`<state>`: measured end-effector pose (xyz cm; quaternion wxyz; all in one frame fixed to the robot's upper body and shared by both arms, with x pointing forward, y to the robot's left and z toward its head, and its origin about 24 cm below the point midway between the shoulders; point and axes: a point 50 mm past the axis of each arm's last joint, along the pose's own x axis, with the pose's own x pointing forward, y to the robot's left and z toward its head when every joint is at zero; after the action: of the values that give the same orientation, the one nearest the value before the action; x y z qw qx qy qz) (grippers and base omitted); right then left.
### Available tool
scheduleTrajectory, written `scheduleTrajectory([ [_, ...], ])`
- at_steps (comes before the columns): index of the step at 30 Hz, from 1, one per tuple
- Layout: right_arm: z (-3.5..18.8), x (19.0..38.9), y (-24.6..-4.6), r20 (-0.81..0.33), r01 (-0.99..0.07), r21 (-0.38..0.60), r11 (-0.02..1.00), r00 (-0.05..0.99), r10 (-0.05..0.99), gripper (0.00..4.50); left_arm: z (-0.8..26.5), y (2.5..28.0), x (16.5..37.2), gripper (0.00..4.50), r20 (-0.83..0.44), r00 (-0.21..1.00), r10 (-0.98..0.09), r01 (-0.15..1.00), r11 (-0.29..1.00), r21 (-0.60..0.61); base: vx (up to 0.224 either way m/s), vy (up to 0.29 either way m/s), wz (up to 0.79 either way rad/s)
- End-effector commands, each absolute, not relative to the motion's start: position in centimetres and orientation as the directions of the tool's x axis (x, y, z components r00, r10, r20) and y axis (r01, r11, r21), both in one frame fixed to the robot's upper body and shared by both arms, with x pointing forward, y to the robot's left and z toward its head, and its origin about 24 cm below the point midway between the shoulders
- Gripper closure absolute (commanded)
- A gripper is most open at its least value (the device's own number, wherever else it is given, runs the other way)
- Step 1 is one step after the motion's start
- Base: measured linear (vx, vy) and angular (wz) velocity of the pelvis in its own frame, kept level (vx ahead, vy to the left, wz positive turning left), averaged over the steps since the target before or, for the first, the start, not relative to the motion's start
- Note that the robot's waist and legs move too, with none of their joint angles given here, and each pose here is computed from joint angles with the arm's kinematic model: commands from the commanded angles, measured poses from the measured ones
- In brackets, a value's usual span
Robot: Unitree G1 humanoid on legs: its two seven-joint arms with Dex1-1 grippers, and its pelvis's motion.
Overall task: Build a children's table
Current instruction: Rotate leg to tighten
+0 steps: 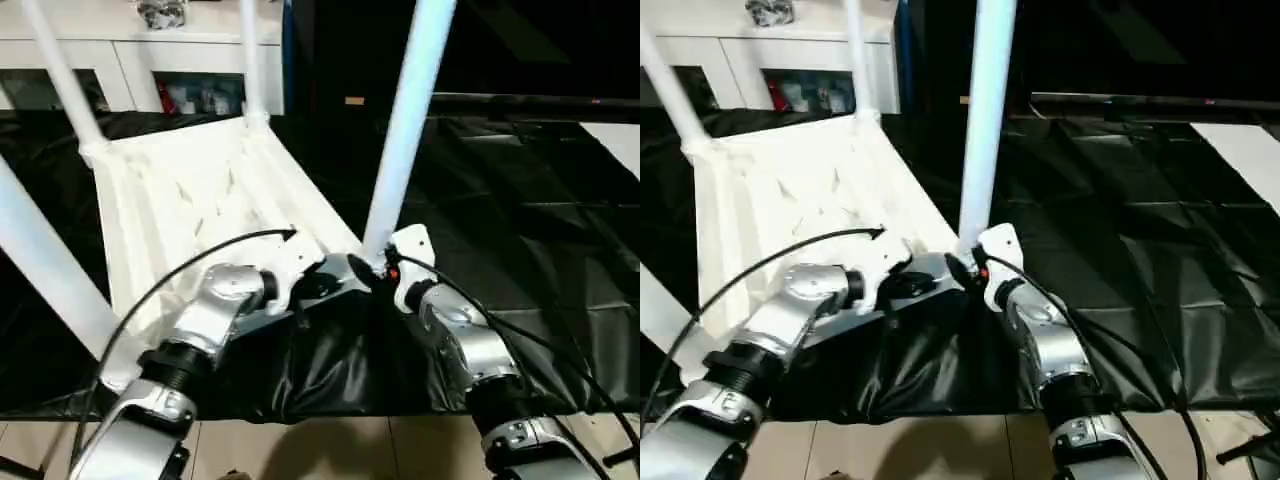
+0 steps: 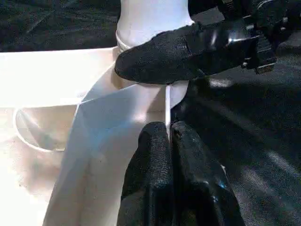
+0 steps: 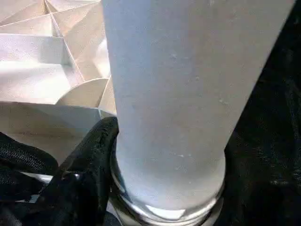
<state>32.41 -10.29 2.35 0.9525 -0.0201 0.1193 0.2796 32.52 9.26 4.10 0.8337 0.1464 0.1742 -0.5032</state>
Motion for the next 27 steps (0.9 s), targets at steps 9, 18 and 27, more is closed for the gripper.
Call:
scheduleTrajectory([
  [9,3.5,31.0,-8.6,-0.240,-0.860,-0.020,0.511,0.500,0.832,0.90,4.8,9.5,32.0,4.50,-0.423,0.308,-0.852,0.944,0.329,0.026,0.000,0.000,0.00],
  [18,3.9,29.7,-11.4,-0.319,-0.976,-0.046,0.212,0.216,0.923,0.90,5.3,11.8,30.7,4.50,-0.438,0.095,-0.894,0.991,0.127,-0.045,0.000,0.000,0.00],
  [27,4.0,29.1,-11.4,-0.329,-0.996,0.025,0.089,0.075,0.941,1.25,5.7,12.7,30.5,4.50,-0.445,0.028,-0.895,0.994,0.074,-0.086,0.000,0.000,0.00],
])
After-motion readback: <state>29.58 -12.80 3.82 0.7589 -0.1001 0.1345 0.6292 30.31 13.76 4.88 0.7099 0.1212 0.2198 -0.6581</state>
